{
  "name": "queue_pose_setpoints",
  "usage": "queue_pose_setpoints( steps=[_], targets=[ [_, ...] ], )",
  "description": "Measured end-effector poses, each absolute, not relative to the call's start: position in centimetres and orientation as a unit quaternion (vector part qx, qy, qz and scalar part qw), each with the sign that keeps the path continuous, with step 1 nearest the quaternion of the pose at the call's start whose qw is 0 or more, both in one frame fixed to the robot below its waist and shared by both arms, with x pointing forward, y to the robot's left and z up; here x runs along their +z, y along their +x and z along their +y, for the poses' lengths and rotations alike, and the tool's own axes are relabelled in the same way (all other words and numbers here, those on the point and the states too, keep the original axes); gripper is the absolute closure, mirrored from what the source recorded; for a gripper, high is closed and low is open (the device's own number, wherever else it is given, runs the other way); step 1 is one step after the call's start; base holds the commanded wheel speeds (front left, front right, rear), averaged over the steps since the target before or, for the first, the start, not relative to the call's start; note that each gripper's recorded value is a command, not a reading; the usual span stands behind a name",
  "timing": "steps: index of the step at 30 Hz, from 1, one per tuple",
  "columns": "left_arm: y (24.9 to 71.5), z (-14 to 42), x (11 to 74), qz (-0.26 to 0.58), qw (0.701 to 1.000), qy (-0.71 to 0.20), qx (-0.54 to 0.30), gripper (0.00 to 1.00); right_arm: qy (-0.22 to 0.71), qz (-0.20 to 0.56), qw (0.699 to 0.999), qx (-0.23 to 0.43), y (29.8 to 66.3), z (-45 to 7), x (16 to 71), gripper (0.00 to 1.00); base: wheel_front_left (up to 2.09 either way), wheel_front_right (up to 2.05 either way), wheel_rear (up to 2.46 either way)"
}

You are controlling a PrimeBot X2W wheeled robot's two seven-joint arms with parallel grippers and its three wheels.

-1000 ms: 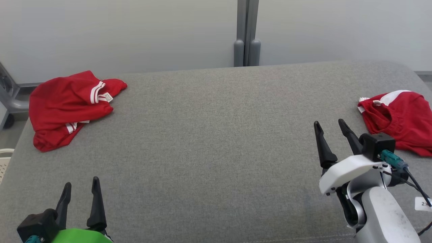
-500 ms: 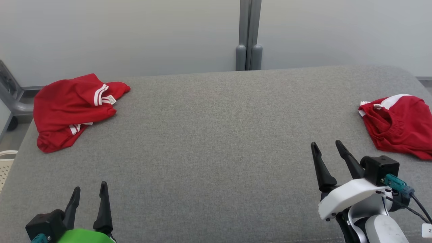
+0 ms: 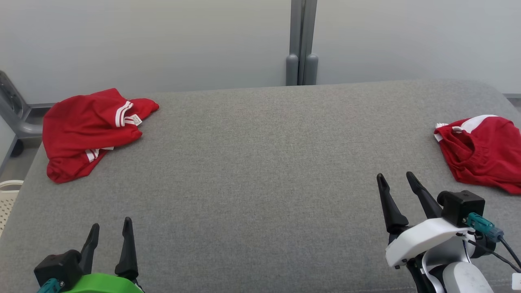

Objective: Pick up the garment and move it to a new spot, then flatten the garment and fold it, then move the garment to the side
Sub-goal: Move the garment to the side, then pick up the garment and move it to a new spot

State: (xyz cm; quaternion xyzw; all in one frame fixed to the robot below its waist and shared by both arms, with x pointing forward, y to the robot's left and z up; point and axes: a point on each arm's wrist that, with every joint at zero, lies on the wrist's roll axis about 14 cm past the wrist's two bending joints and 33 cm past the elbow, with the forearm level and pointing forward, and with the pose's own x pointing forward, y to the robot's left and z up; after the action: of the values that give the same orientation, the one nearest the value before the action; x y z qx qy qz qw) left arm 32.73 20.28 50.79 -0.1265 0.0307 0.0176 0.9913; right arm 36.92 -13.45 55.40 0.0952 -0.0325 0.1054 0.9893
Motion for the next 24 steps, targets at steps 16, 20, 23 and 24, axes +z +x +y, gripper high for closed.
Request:
queue_pose_setpoints(
  steps=[16, 20, 23, 24],
  targets=[
    [29.9, 24.8, 51.8, 0.008, 0.989, -0.115, 0.093, 0.00, 0.097, -0.036, 0.981, 0.161, 38.6, -9.5, 55.8, 0.00, 0.00, 0.00, 0.00],
    [28.0, 26.6, 52.3, -0.003, 0.985, -0.115, 0.128, 0.00, 0.102, -0.035, 0.974, 0.200, 39.3, -6.6, 56.0, 0.00, 0.00, 0.00, 0.00],
    [26.3, 28.2, 52.4, -0.010, 0.980, -0.116, 0.161, 0.00, 0.106, -0.030, 0.966, 0.234, 39.6, -4.0, 55.9, 0.00, 0.00, 0.00, 0.00],
    [25.6, 28.7, 52.4, -0.012, 0.978, -0.116, 0.172, 0.00, 0.107, -0.028, 0.963, 0.247, 39.7, -3.1, 55.9, 0.00, 0.00, 0.00, 0.00]
  ],
)
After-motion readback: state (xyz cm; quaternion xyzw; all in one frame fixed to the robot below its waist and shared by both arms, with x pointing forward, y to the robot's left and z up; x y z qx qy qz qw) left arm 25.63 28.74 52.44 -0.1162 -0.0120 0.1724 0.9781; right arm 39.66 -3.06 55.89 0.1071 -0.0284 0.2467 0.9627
